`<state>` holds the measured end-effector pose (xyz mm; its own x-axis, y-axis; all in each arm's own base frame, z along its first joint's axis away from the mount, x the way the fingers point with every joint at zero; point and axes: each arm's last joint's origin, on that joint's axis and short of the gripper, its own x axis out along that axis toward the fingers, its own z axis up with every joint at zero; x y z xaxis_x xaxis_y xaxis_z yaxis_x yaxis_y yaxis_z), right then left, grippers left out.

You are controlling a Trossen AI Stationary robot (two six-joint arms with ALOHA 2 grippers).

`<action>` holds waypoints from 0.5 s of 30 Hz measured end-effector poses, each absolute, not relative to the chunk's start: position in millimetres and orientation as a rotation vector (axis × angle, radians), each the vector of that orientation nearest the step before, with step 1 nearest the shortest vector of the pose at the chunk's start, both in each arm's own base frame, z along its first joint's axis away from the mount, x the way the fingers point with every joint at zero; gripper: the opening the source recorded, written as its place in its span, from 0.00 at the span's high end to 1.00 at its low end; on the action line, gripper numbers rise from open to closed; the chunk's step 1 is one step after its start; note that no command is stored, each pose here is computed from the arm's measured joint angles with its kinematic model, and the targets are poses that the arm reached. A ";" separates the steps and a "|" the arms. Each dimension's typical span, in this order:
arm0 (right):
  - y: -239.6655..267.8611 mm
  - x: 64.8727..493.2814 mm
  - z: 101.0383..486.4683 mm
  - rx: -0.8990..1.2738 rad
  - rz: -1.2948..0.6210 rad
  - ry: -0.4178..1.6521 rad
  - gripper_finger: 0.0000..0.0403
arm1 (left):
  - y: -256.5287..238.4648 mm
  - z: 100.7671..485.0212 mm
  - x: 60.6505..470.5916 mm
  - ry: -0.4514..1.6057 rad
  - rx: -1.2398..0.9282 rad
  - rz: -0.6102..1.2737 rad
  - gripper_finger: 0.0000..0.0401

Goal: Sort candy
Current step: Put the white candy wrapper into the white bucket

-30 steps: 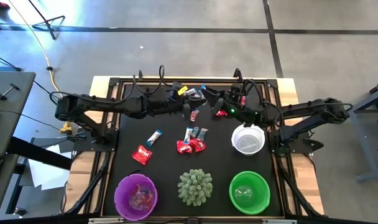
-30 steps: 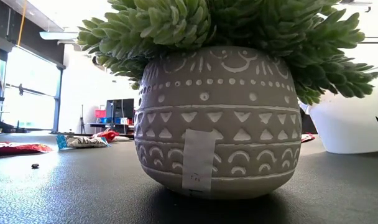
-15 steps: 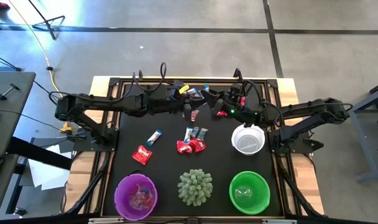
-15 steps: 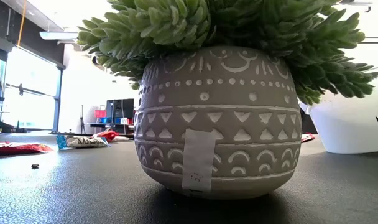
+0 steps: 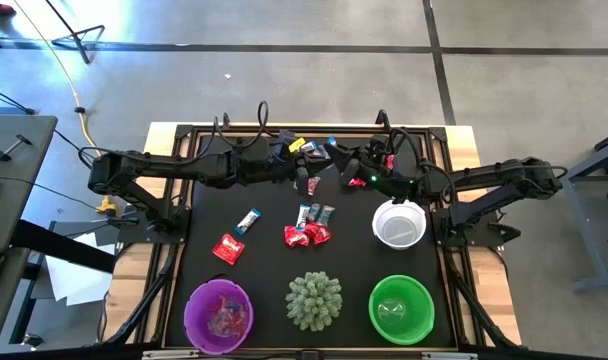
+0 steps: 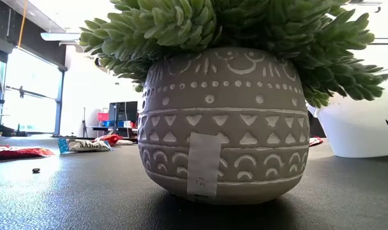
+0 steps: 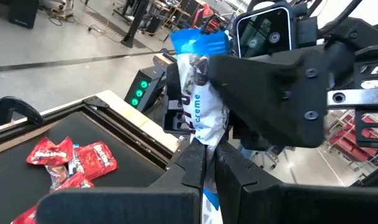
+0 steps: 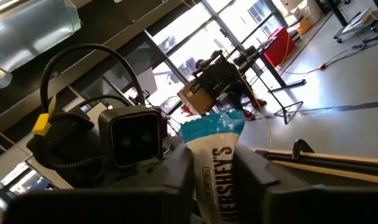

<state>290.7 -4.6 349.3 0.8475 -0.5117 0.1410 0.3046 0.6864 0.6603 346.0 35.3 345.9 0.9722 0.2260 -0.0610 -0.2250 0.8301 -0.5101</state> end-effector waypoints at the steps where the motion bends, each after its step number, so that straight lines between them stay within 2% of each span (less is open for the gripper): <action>1: -4.6 290.7 349.2 0.662 -0.468 -0.326 0.88 | 35.3 346.0 346.0 -0.002 -0.541 0.239 0.98; 4: -4.6 290.7 349.1 0.654 -0.470 -0.323 0.97 | 35.3 346.3 345.8 -0.003 -0.541 0.240 0.98; 9: -4.4 290.9 349.0 0.654 -0.467 -0.321 0.93 | 33.0 345.9 346.1 0.012 -0.464 0.232 0.96; 15: -4.2 291.0 349.0 0.654 -0.461 -0.320 0.95 | 27.8 345.4 346.5 0.031 -0.378 0.208 0.86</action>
<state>291.0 -4.2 349.0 0.8524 -0.5039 0.1398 0.3074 0.6992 0.6455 346.5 27.8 345.4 0.9782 0.1960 -0.0689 -0.2076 0.9082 -0.3634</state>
